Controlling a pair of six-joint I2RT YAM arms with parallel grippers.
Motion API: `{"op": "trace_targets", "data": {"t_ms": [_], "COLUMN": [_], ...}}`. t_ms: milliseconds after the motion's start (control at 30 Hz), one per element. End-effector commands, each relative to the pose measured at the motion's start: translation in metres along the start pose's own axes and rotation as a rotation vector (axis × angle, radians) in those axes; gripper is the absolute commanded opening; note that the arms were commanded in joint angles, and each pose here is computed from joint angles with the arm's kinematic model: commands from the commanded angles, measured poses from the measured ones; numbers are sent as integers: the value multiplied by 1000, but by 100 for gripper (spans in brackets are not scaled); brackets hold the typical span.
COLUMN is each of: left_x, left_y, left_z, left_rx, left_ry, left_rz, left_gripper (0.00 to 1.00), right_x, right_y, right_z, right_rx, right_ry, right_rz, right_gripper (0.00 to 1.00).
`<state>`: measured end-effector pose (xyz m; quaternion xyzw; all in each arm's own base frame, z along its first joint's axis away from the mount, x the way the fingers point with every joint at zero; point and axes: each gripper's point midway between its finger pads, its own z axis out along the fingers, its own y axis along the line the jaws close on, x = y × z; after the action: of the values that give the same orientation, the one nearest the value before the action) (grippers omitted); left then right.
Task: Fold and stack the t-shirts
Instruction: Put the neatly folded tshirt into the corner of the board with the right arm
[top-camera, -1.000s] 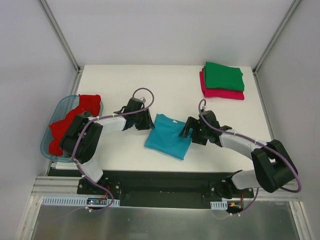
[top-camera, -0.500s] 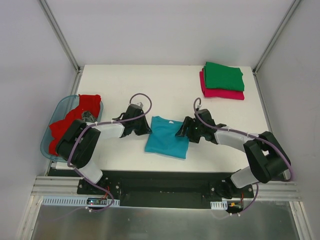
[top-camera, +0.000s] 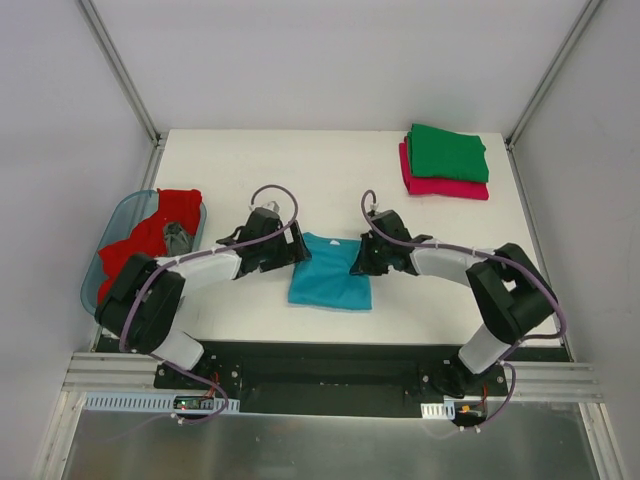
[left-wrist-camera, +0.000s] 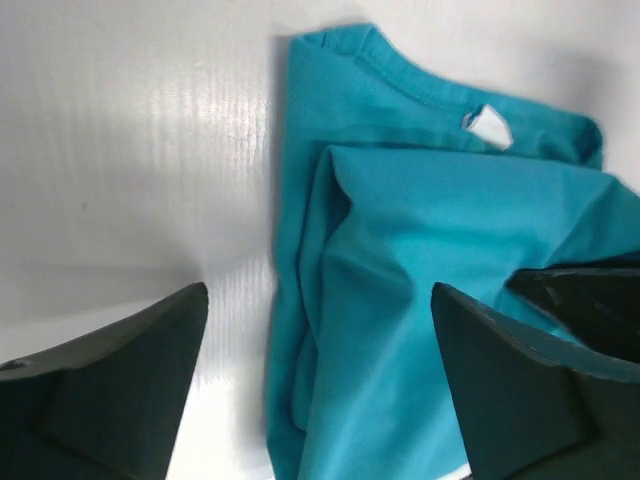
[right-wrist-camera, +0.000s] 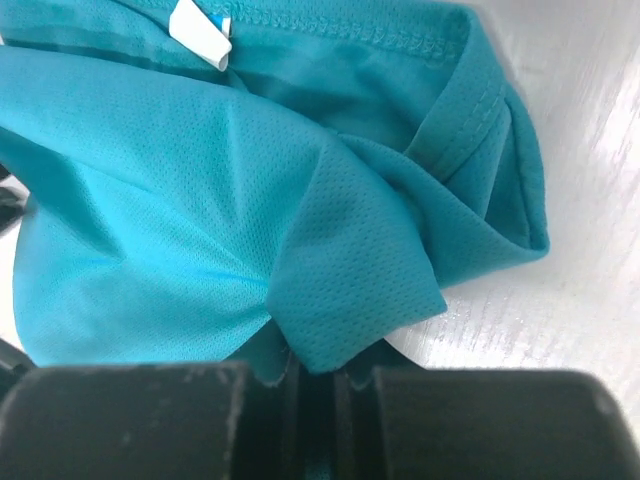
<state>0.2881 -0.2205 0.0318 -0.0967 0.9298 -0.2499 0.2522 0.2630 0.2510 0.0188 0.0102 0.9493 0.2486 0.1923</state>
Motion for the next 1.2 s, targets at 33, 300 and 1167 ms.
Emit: {"op": "trace_targets", "data": {"t_ms": [33, 300, 1167], "left_x": [-8, -34, -56], "left_y": [17, 31, 76], "left_z": [-41, -120, -172], "left_rx": [-85, -95, -298], "left_ry": [-94, -376, -597], "left_rz": [28, -15, -67], "left_gripper": [99, 99, 99], "right_x": [-27, -125, -364], "right_y": [-8, -1, -67], "right_z": [-6, -34, -96], "right_rx": [117, 355, 812], "right_ry": [-26, -167, -385], "right_rz": [-243, -545, -833], "right_gripper": [1, 1, 0]}}
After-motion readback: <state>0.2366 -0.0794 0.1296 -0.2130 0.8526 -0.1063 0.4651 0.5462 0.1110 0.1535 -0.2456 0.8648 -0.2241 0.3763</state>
